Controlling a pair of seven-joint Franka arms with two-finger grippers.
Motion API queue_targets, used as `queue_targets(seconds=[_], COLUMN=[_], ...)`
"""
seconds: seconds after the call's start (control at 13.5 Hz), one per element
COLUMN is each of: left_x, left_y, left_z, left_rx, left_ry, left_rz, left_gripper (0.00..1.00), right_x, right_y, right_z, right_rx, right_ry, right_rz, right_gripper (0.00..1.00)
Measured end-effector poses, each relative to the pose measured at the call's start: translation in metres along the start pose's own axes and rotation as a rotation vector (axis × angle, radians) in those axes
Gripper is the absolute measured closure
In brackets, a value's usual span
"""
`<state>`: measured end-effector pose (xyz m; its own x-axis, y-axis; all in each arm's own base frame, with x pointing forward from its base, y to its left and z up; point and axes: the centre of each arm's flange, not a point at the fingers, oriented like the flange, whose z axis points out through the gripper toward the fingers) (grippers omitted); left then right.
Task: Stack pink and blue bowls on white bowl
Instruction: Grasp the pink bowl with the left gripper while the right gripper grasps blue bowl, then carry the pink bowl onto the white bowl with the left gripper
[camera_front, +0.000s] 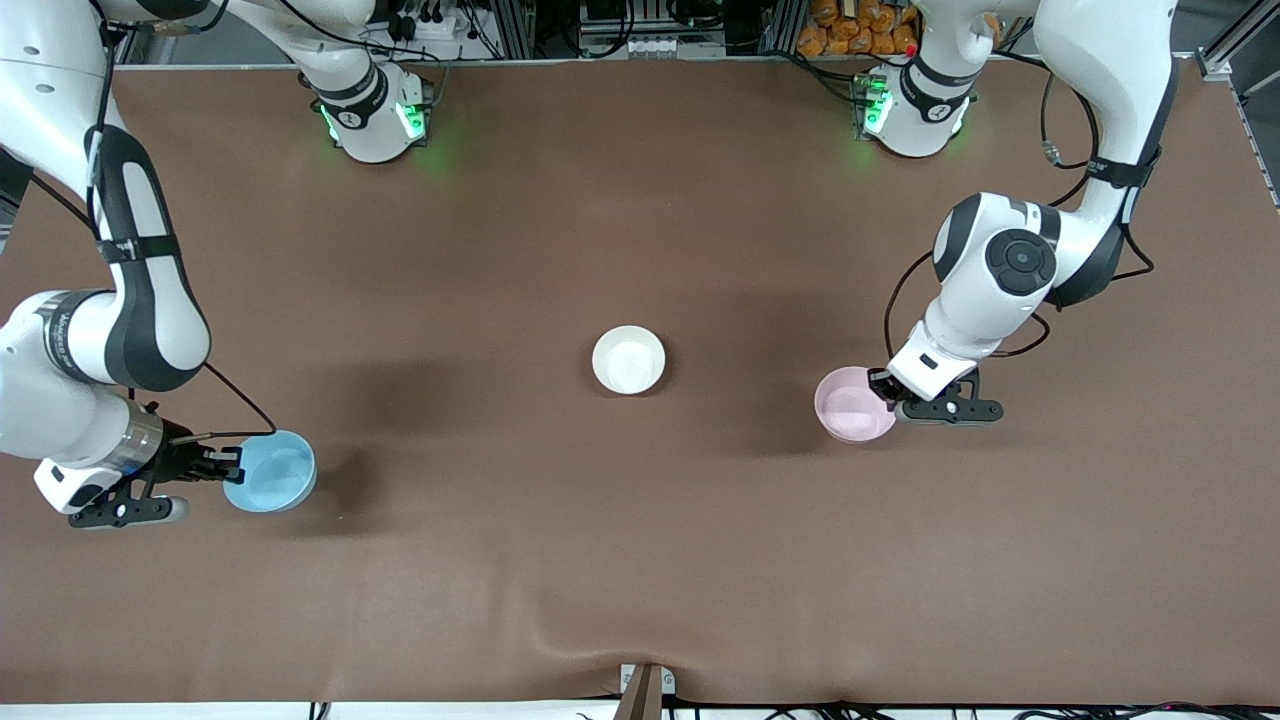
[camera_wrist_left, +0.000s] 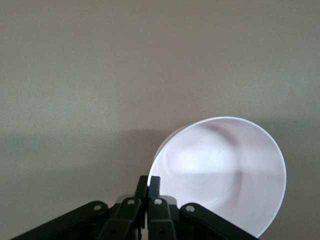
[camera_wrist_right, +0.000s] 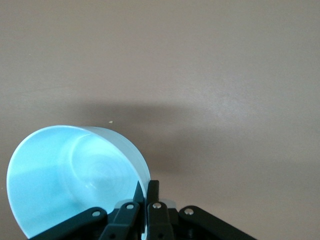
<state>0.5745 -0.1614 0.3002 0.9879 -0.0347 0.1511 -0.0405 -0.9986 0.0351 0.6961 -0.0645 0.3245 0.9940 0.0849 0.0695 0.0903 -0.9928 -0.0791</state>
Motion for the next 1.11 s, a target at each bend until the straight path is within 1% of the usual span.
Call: queue_targets(seconds=[0.07,0.22,0.3,0.52,0.67,0.82,1.11], left_x=[0.001,0.003,0.004,0.009,0.017,0.029,0.042], left_y=[0.002,0.006,0.009,0.02,0.023,0.029,0.045], left_z=[-0.002,-0.005,-0.007,-0.016,-0.027,-0.049,-0.084], left_rx=[-0.002,-0.016,-0.024,-0.041,-0.032,-0.022,-0.024], left_ry=[0.003,0.008,0.011,0.023,-0.005,-0.032,-0.06], left_rz=[0.0,-0.017,-0.021,-0.025,-0.03,-0.03,-0.025], left_gripper=[0.97,0.97,0.97,0.97,0.97,0.97,0.97], right_x=[-0.001,-0.003,-0.005,-0.009,-0.012,-0.013,-0.016], right_y=[-0.003,-0.01,-0.012,-0.013,-0.015,-0.011,0.002], right_z=[-0.001,-0.006,-0.01,-0.028,-0.043,-0.058,-0.088], right_rx=[0.014,0.062,0.073,0.078,0.084,0.09,0.105], right_ry=[-0.012,-0.027,-0.041,-0.05,-0.067,-0.091,-0.14], right_rz=[0.003,0.023,0.027,0.027,0.025,0.03,0.043], right_gripper=[0.97,0.97,0.97,0.97,0.97,0.97,0.97])
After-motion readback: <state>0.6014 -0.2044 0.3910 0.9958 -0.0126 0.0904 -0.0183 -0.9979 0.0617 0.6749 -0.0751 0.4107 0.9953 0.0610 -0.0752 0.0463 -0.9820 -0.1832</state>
